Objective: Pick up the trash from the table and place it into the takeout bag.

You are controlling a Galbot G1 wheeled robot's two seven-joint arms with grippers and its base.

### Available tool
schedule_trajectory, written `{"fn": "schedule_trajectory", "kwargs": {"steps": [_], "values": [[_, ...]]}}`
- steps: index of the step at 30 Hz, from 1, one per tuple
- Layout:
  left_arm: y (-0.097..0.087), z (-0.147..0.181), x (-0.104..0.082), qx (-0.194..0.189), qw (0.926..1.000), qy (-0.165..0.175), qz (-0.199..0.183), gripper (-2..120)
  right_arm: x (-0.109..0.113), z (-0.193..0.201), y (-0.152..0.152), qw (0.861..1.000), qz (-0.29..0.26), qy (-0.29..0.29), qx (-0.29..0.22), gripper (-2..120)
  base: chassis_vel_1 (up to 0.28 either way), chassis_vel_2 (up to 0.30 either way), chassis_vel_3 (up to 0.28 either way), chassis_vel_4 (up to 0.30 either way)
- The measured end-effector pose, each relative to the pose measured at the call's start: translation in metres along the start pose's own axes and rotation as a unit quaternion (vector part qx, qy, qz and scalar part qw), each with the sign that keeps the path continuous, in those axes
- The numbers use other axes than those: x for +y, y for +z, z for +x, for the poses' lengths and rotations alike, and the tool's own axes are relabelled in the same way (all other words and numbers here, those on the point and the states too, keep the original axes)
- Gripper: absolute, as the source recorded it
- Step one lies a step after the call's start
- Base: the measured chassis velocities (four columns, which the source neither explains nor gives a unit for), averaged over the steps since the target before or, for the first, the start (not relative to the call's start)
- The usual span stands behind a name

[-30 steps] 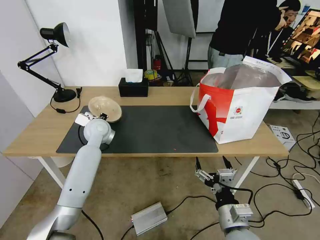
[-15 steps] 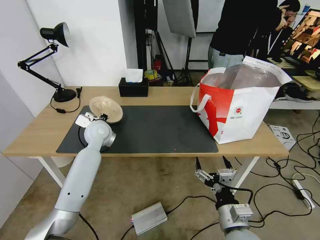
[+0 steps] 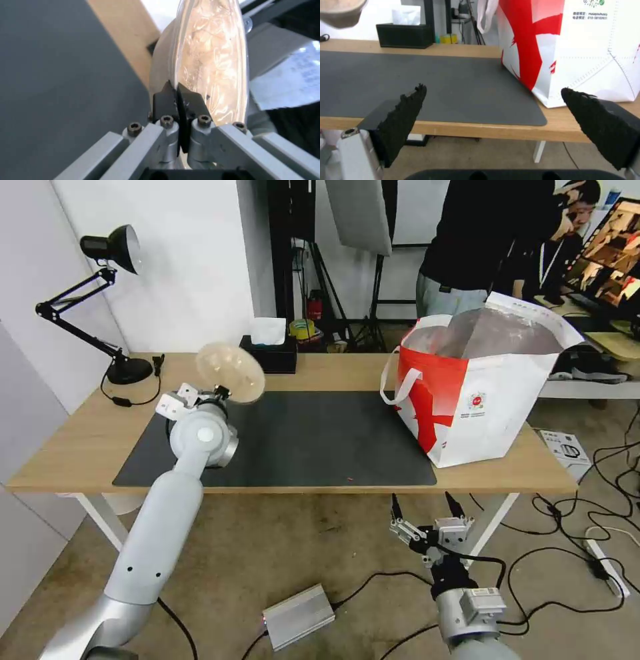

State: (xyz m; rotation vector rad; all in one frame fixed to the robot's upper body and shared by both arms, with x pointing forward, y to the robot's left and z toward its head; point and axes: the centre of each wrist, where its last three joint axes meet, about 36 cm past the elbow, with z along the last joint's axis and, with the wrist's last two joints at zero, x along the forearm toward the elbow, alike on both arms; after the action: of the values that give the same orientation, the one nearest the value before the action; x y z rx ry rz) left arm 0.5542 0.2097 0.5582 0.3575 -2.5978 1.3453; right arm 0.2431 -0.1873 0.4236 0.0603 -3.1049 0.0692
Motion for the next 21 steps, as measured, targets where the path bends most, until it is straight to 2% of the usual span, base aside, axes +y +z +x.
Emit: {"fn": "schedule_trajectory", "kwargs": {"steps": [1, 4, 10, 12, 17, 18, 21], "values": [[0.001, 0.002, -0.005, 0.001, 0.9999, 0.014, 0.005, 0, 0.000, 0.000, 0.000, 1.000, 0.000, 0.000, 0.000, 100, 0.000, 0.000, 0.000, 0.000], [0.003, 0.003, -0.011, 0.001, 0.9996, 0.028, 0.005, 0, 0.000, 0.000, 0.000, 1.000, 0.000, 0.000, 0.000, 100, 0.000, 0.000, 0.000, 0.000], [0.007, 0.003, -0.039, 0.005, 0.9964, 0.085, -0.001, 0, 0.000, 0.000, 0.000, 1.000, 0.000, 0.000, 0.000, 100, 0.000, 0.000, 0.000, 0.000], [0.009, 0.002, -0.044, 0.005, 0.9957, 0.092, -0.001, 0, 0.000, 0.000, 0.000, 1.000, 0.000, 0.000, 0.000, 100, 0.000, 0.000, 0.000, 0.000], [0.024, -0.003, -0.084, 0.015, 0.9907, 0.135, -0.005, 0, 0.000, 0.000, 0.000, 1.000, 0.000, 0.000, 0.000, 100, 0.000, 0.000, 0.000, 0.000], [0.024, -0.003, -0.084, 0.015, 0.9907, 0.135, -0.005, 0, 0.000, 0.000, 0.000, 1.000, 0.000, 0.000, 0.000, 100, 0.000, 0.000, 0.000, 0.000], [0.033, -0.005, -0.109, 0.022, 0.9885, 0.150, -0.002, 0, 0.000, 0.000, 0.000, 1.000, 0.000, 0.000, 0.000, 100, 0.000, 0.000, 0.000, 0.000]]}}
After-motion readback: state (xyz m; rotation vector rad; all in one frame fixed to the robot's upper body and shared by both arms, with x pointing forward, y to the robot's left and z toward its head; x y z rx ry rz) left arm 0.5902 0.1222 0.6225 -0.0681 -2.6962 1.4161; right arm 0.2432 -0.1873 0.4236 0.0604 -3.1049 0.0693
